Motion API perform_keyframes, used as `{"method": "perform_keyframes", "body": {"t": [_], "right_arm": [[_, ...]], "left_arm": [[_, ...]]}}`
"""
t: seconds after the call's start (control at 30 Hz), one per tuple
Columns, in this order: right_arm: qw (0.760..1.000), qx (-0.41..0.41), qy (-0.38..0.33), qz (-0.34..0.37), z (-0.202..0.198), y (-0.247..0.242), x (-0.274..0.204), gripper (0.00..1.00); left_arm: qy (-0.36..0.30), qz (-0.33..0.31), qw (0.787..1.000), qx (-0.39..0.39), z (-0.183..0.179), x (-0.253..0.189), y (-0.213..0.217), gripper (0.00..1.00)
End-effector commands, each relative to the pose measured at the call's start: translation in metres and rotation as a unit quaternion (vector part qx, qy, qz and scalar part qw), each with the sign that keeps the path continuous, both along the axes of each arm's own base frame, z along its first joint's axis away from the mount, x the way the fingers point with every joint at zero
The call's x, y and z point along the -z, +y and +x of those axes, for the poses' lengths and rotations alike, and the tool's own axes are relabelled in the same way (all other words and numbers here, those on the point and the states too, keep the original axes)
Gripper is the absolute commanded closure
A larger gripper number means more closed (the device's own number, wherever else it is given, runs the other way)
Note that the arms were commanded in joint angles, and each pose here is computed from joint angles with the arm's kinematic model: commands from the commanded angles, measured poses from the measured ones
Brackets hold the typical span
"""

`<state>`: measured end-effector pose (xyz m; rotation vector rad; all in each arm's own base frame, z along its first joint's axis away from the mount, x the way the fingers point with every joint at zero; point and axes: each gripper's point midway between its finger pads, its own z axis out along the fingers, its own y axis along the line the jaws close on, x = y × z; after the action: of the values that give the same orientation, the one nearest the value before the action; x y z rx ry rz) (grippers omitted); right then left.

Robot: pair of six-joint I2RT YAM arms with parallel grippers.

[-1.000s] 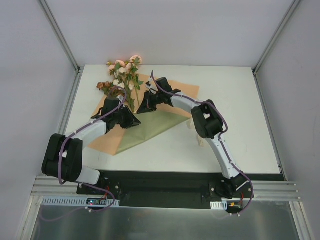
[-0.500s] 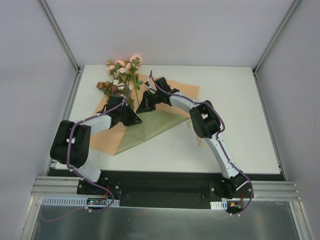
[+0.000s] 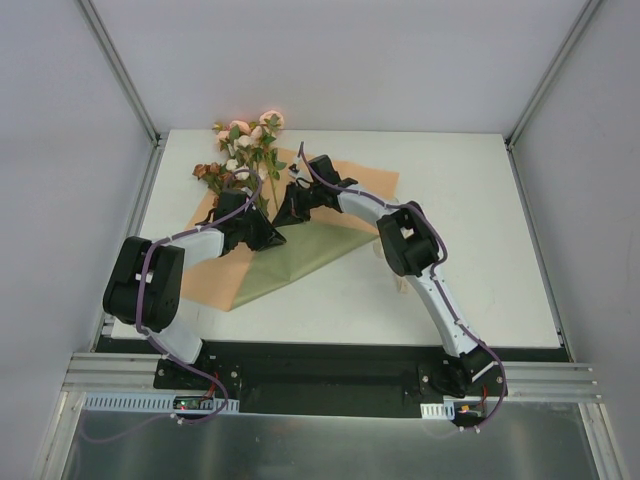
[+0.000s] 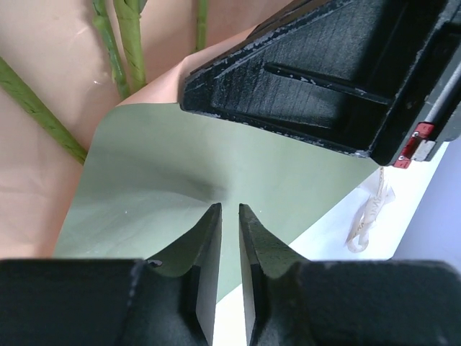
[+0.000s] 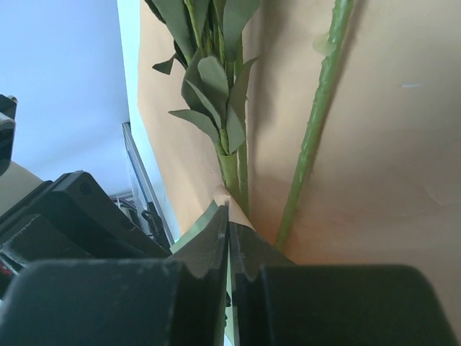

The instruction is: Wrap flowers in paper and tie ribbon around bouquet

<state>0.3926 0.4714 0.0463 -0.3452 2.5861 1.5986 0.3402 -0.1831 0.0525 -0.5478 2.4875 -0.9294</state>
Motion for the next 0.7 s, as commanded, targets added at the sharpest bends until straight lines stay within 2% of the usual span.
{"method": "perform_keyframes", "body": {"t": [0.0, 0.13, 0.37, 0.67], "right_arm": [[1.0, -0.001, -0.02, 0.02, 0.007, 0.009, -0.02, 0.97], [1.0, -0.003, -0.017, 0.019, 0.005, 0.014, -0.015, 0.97], [1.0, -0.005, -0.014, 0.019, 0.003, 0.02, -0.013, 0.97], [1.0, 0.003, -0.016, 0.01, 0.01, 0.012, -0.01, 0.96]], "left_arm": [[-0.026, -0.014, 1.0, 0.0, 0.01, -0.013, -0.004, 0.83], [-0.037, -0.023, 0.999, 0.002, 0.01, -0.019, -0.007, 0.78], [-0.022, -0.04, 0.999, 0.004, 0.013, -0.008, -0.013, 0.82], [0.029, -0.012, 0.999, -0.024, 0.007, 0.024, 0.002, 0.96]]}}
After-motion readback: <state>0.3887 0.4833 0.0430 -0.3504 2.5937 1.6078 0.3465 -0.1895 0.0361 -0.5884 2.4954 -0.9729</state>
